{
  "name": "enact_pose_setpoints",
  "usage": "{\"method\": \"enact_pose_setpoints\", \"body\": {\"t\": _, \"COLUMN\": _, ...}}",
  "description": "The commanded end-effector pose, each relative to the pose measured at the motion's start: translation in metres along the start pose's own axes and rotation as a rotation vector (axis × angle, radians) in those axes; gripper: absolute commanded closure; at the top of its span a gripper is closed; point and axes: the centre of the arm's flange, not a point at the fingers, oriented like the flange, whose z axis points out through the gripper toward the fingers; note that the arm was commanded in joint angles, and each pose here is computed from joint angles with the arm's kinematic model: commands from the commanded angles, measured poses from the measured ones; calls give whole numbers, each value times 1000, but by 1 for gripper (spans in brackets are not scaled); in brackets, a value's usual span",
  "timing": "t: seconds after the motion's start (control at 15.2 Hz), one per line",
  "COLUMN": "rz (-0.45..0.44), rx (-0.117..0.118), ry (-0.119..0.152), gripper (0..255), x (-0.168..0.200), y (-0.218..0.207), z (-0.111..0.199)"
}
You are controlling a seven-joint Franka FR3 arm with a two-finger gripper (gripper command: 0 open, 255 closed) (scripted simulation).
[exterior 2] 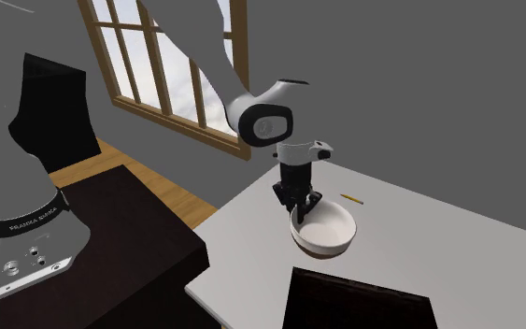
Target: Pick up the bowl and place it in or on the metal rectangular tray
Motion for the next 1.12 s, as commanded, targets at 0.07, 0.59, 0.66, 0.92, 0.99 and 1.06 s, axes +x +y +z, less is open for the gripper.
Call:
{"method": "enact_pose_setpoints", "body": {"t": 0.07, "rz": 0, "rx": 0, "ry": 0, "gripper": 255, "x": -1, "y": 2, "z": -16}}
{"method": "enact_pose_setpoints", "body": {"t": 0.59, "rz": 0, "rx": 0, "ry": 0, "gripper": 255, "x": -5, "y": 9, "z": -58}}
{"method": "enact_pose_setpoints", "body": {"t": 0.66, "rz": 0, "rx": 0, "ry": 0, "gripper": 255, "x": -6, "y": 10, "z": -63}}
{"method": "enact_pose_setpoints", "body": {"t": 0.92, "rz": 0, "rx": 0, "ry": 0, "gripper": 255, "x": -23, "y": 31, "z": -70}}
{"method": "enact_pose_setpoints", "body": {"t": 0.99, "rz": 0, "rx": 0, "ry": 0, "gripper": 255, "x": -32, "y": 42, "z": -68}}
{"method": "enact_pose_setpoints", "body": {"t": 1.06, "rz": 0, "rx": 0, "ry": 0, "gripper": 255, "x": -40, "y": 52, "z": -67}}
